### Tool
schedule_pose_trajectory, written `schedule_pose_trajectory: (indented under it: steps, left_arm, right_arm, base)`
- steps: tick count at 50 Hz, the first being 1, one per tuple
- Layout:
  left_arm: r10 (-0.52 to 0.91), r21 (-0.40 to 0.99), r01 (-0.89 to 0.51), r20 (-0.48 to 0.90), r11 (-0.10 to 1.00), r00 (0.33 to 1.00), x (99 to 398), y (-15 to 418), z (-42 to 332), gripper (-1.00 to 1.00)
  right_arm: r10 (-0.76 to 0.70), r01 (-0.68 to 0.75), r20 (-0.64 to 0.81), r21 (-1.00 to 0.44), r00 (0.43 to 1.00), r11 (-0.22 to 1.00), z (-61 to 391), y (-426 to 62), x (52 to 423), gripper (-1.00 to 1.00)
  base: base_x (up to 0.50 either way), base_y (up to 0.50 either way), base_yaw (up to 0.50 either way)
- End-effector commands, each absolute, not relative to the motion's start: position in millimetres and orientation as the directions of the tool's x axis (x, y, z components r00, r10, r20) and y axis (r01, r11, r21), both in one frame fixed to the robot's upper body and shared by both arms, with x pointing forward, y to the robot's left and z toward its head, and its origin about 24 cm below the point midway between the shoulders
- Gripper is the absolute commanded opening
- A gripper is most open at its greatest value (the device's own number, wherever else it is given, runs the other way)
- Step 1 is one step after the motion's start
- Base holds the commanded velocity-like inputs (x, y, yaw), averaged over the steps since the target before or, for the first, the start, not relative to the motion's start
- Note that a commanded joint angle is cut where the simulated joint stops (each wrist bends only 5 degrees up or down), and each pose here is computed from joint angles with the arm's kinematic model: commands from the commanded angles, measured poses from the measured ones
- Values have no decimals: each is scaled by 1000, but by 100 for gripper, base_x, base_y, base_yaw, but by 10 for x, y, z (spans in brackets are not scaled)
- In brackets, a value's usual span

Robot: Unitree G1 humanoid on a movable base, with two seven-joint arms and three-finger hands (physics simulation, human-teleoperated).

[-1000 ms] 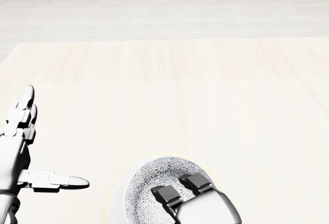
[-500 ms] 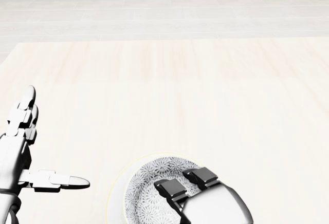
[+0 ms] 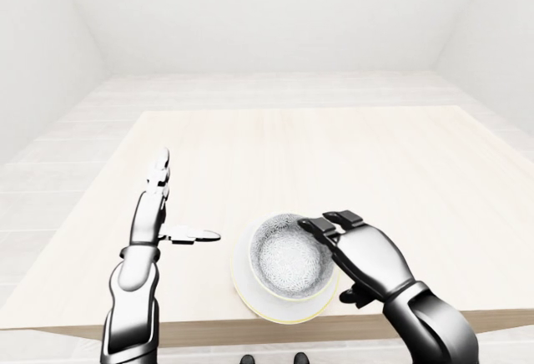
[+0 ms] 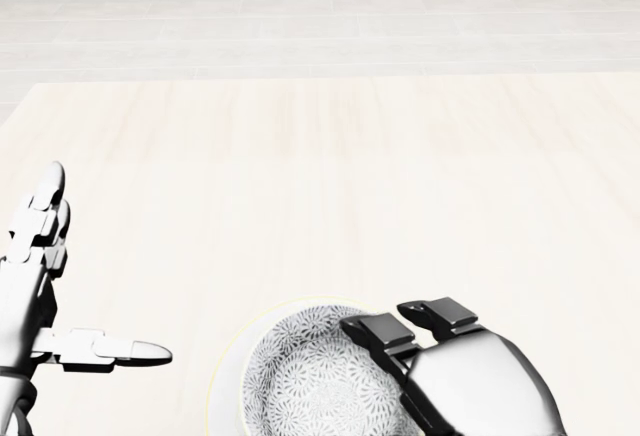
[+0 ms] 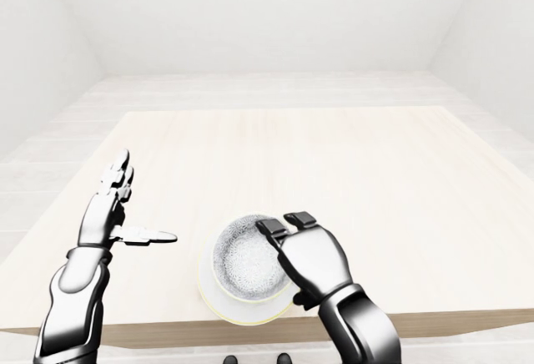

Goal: Put the bowl on the plate.

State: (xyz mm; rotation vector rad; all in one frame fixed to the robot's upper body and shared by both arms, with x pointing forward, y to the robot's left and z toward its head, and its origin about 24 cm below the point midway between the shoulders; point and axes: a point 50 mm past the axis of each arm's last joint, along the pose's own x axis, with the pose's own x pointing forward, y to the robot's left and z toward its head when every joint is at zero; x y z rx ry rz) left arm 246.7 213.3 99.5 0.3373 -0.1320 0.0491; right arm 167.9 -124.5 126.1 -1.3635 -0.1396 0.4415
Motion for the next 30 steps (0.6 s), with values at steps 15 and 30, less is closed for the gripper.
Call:
schedule_pose_trajectory:
  steps: [15, 30]
  left_arm:
    - [28, 336, -81, 159, 938, 987, 2437, 2159, 1053, 100]
    - [29, 341, -87, 173, 936, 985, 2427, 2188, 1095, 100]
  right_arm:
    - [238, -53, 28, -943, 971, 327, 1579, -1682, 1778, 84]
    - [173, -55, 4, -941, 985, 335, 1519, -1820, 1883, 100]
  base:
    - [0, 0, 0]
    - [0, 0, 0]
